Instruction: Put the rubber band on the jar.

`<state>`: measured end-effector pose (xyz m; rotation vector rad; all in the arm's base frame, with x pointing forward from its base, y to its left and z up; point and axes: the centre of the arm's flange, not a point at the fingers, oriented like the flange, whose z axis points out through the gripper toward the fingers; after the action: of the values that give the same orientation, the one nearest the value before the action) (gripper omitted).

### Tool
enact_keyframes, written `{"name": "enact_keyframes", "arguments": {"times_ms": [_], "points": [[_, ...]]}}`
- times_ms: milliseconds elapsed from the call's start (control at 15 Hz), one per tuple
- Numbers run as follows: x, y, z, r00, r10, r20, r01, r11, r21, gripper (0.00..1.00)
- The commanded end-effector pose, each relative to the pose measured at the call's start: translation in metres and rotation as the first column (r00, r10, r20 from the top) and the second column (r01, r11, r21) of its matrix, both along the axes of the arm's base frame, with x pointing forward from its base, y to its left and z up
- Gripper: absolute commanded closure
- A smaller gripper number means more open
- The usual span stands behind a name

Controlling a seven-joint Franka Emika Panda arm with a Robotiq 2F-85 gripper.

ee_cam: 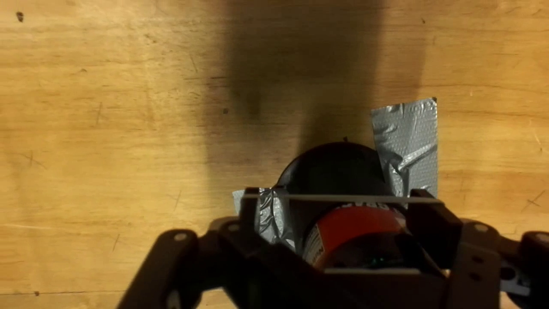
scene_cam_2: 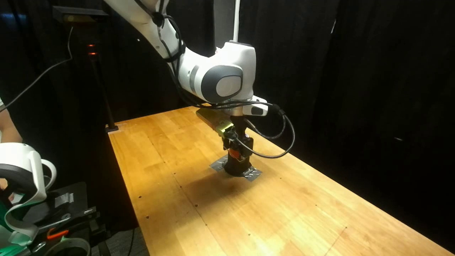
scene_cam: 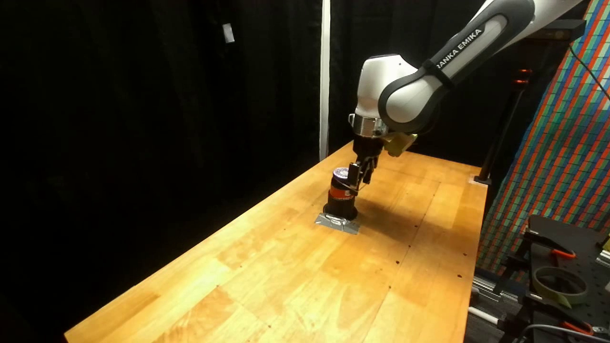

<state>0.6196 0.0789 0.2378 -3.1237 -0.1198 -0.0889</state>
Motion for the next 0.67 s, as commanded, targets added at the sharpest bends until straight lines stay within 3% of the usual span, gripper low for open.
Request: {"name": "enact_keyframes", "arguments": {"times_ms": [0,200,400,600], "points": [[-0.04,-0.015,0.021,0.999,0.001,0.05,-0.002,1.0,0.022,0.42],[-0.059,-0.021,0.032,0.988,-0.007,0.156,-0.003,0.998,0.062,0.67],[-0.076,-0.025,0.032,0.954,-0.044,0.298,0.008,0.993,0.121,0.88],[-0.092,-0.027,0.019,0.905,-0.089,0.416,0.025,0.987,0.158,0.95]]}}
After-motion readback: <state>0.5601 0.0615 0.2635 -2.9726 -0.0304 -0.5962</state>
